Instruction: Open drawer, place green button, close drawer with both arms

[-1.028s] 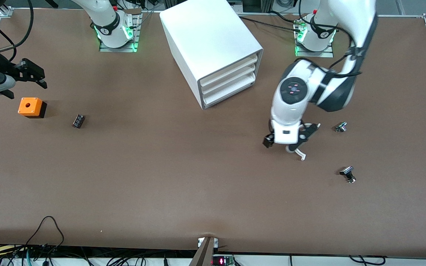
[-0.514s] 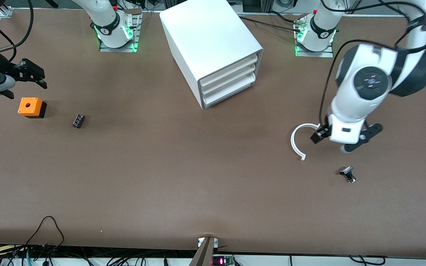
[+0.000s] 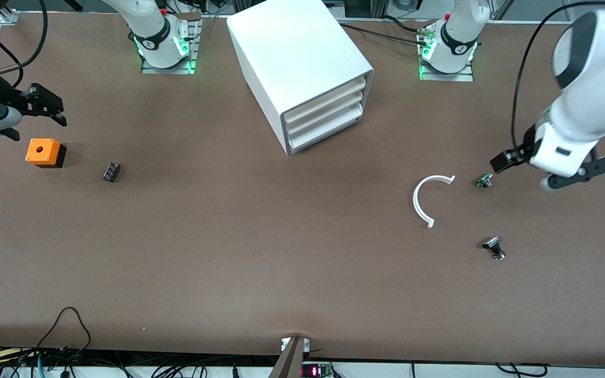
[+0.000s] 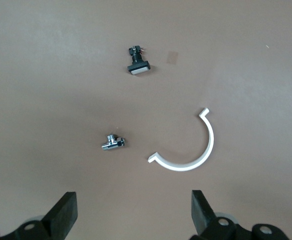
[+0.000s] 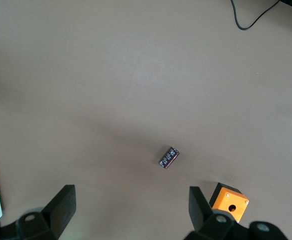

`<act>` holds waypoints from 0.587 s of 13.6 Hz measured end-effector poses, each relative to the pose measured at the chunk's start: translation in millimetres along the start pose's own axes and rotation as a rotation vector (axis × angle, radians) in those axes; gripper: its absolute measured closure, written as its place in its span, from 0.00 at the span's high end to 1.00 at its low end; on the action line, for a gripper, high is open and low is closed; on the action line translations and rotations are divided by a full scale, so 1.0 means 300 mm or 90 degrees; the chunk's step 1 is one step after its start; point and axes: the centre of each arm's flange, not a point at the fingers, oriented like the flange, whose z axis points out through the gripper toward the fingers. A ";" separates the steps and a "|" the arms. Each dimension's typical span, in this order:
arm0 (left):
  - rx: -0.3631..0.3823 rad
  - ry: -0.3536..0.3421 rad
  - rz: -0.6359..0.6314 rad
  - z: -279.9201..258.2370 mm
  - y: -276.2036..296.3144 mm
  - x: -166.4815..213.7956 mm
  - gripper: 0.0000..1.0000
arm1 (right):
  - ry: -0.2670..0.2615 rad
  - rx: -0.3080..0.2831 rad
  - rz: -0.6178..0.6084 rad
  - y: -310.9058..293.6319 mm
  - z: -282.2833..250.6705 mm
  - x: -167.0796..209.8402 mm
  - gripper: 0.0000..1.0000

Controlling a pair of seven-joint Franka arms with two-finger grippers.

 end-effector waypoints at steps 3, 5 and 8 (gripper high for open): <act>-0.010 0.007 0.099 -0.126 -0.027 -0.026 1.00 | 0.000 0.000 0.000 0.000 0.000 0.000 1.00; -0.012 0.011 0.174 -0.171 -0.035 -0.030 1.00 | 0.000 0.000 0.000 0.000 0.000 0.000 1.00; -0.015 0.019 0.245 -0.206 -0.069 -0.029 1.00 | 0.000 0.000 0.000 0.000 0.000 0.000 1.00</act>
